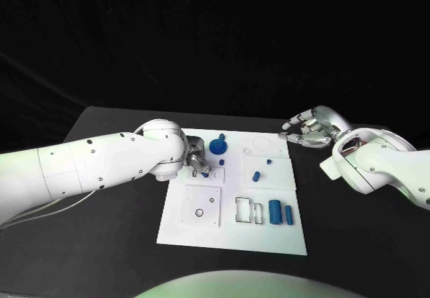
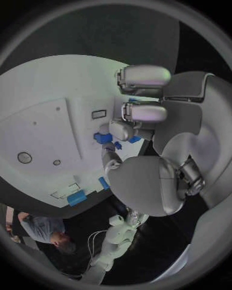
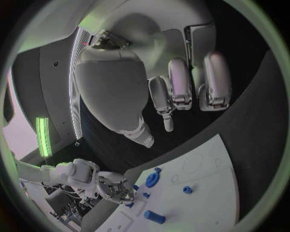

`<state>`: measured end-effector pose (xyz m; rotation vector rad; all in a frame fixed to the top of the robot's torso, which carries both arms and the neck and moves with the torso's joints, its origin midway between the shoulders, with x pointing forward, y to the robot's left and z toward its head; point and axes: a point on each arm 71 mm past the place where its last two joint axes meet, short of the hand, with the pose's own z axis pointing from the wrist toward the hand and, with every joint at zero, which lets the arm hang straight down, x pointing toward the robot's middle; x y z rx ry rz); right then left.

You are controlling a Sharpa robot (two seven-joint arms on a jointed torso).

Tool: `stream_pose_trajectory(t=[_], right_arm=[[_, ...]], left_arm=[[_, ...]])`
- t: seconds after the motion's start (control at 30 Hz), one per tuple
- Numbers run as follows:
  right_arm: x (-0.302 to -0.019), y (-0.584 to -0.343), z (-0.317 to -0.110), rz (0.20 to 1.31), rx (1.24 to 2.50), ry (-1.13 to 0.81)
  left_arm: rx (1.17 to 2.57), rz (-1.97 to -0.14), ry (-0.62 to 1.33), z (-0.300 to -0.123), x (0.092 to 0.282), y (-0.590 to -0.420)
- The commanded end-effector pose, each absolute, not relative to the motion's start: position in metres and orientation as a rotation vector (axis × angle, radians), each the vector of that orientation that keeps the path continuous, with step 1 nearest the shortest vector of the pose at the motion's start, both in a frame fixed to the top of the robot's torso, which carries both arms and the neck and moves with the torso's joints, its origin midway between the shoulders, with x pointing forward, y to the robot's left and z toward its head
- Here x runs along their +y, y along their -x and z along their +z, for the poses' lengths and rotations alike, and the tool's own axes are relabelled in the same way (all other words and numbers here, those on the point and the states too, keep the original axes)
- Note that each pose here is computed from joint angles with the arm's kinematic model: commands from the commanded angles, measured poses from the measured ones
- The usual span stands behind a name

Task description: Assemble the parts on the task board

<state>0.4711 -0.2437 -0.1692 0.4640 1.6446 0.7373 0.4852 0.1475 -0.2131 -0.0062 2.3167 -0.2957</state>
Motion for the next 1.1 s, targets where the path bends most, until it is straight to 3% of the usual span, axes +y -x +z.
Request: stream_pose_trajectory(t=[0.03, 1.1], right_arm=[[-0.2425, -0.4705, -0.1696, 0.746, 1.653, -0.451], [-0.2439, -0.4701, -0.1695, 0.745, 1.65, -0.455]], left_arm=[[2.325, -0.283, -0.018, -0.2153, 0.1468, -0.4837], [2.338, -0.28, -0.036, -0.216, 0.1465, -0.4808]])
